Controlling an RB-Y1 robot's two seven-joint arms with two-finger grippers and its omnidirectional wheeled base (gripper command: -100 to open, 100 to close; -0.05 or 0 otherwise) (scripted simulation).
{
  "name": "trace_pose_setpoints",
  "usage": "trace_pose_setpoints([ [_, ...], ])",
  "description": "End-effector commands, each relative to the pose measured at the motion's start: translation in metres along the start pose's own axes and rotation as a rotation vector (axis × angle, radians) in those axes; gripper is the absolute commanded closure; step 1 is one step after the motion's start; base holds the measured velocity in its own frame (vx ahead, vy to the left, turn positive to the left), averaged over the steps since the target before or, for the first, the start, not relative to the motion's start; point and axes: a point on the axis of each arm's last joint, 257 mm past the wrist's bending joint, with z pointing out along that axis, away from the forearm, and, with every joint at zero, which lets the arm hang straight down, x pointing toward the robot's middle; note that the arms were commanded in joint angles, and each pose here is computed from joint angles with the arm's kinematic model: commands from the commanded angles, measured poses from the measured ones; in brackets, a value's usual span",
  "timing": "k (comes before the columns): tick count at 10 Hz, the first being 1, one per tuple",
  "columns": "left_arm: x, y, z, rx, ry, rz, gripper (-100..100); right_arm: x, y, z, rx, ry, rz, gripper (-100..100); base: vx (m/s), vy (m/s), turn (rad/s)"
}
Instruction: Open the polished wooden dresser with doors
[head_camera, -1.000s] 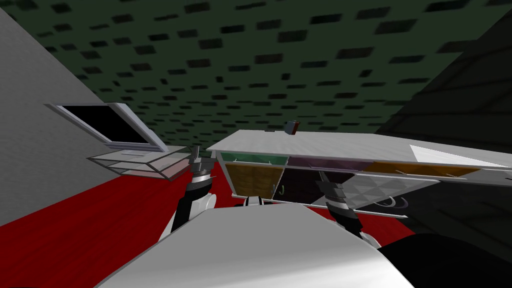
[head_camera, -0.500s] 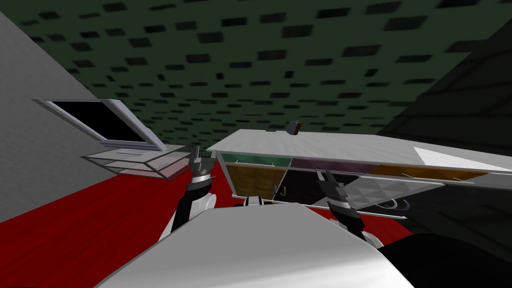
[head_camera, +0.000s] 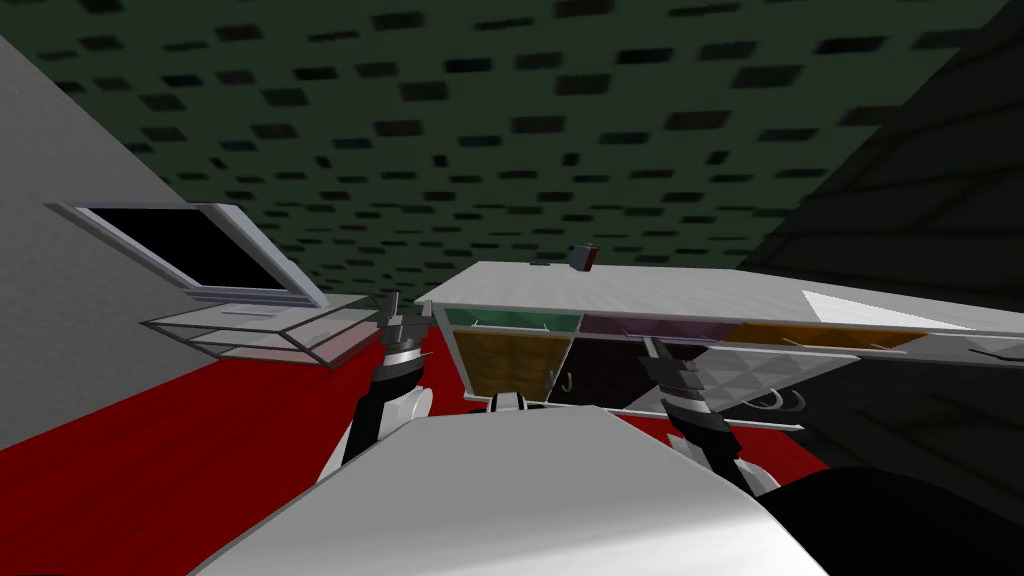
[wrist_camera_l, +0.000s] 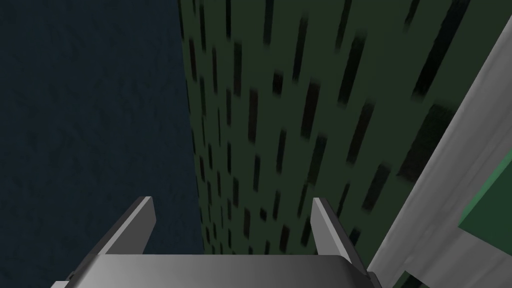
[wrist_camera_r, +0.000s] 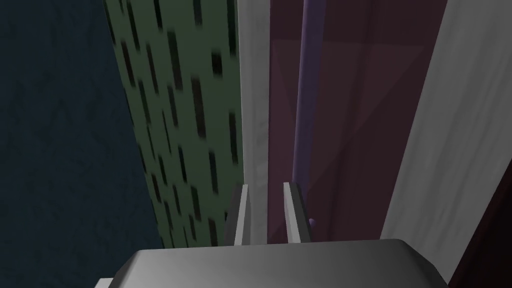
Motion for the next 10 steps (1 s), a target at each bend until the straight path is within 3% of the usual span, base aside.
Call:
trace_pose_setpoints([
  [1,0.0,0.0,0.0,0.0,0.0,0.0,0,-0.008,0.006,-0.007,0.002,0.005,0.001,100,-0.039,-0.022,0.119],
  [2,0.0,0.0,0.0,0.0,0.0,0.0,0,-0.013,0.011,-0.013,0.002,0.006,0.003,100,-0.042,-0.076,0.097],
  [3,0.0,0.0,0.0,0.0,0.0,0.0,0,-0.011,0.007,-0.009,-0.002,0.007,0.005,100,-0.021,-0.024,0.014],
  [4,0.0,0.0,0.0,0.0,0.0,0.0,0,-0.015,0.008,-0.01,-0.002,0.003,0.007,-100,-0.008,0.003,-0.008],
  [5,0.0,0.0,0.0,0.0,0.0,0.0,0,-0.007,0.002,-0.002,-0.002,0.002,0.007,-100,0.025,0.033,-0.011],
  [7,0.0,0.0,0.0,0.0,0.0,0.0,0,0.0,-0.004,0.004,-0.002,0.002,0.007,-100,0.039,0.048,-0.049],
  [8,0.0,0.0,0.0,0.0,0.0,0.0,0,-0.003,-0.004,0.001,0.004,-0.001,0.004,-100,-0.006,0.025,-0.02],
  [9,0.0,0.0,0.0,0.0,0.0,0.0,0,-0.013,0.007,-0.009,-0.002,0.002,0.007,100,-0.035,-0.039,0.093],
  [10,0.0,0.0,0.0,0.0,0.0,0.0,0,-0.008,0.001,-0.005,-0.001,0.004,0.008,100,-0.018,-0.016,0.049],
])
